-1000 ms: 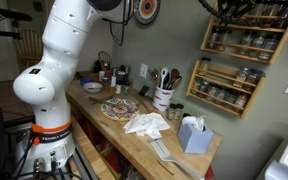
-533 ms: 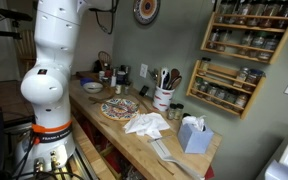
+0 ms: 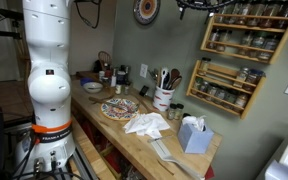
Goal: Pick up the second bottle of spice from the right side of the table and put it on the bottom shelf of the top spice rack
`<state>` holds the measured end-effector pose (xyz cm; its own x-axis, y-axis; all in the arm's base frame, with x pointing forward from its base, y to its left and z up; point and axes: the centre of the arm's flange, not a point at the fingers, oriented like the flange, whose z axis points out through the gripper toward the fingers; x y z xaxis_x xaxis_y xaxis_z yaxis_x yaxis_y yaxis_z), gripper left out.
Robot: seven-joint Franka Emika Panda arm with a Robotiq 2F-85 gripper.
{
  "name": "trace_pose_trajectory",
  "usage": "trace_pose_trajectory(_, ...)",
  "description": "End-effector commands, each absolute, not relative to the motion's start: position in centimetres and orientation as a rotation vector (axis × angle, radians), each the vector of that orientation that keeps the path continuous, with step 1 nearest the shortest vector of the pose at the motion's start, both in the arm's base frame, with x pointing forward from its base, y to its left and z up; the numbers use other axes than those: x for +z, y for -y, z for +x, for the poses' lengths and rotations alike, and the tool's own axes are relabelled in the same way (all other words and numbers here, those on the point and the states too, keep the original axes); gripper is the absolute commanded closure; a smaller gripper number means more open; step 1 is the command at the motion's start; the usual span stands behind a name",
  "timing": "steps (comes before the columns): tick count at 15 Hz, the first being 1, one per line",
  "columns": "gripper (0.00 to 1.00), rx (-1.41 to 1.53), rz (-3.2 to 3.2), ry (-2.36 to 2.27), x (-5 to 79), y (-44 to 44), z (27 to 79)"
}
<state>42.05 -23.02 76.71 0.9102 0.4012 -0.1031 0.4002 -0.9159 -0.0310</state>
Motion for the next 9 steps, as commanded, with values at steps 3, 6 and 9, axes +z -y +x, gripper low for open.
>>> trace_pose_trajectory(3, 0.0, 0.203, -2.973, 0.503, 70.4, 20.3, 37.1)
trace_pose_trajectory(6, 0.0, 0.195, -2.97, 0.528, 72.3, 21.7, 39.8)
trace_pose_trajectory(9, 0.0, 0.09, -2.961, 0.526, 72.4, 21.2, 38.1)
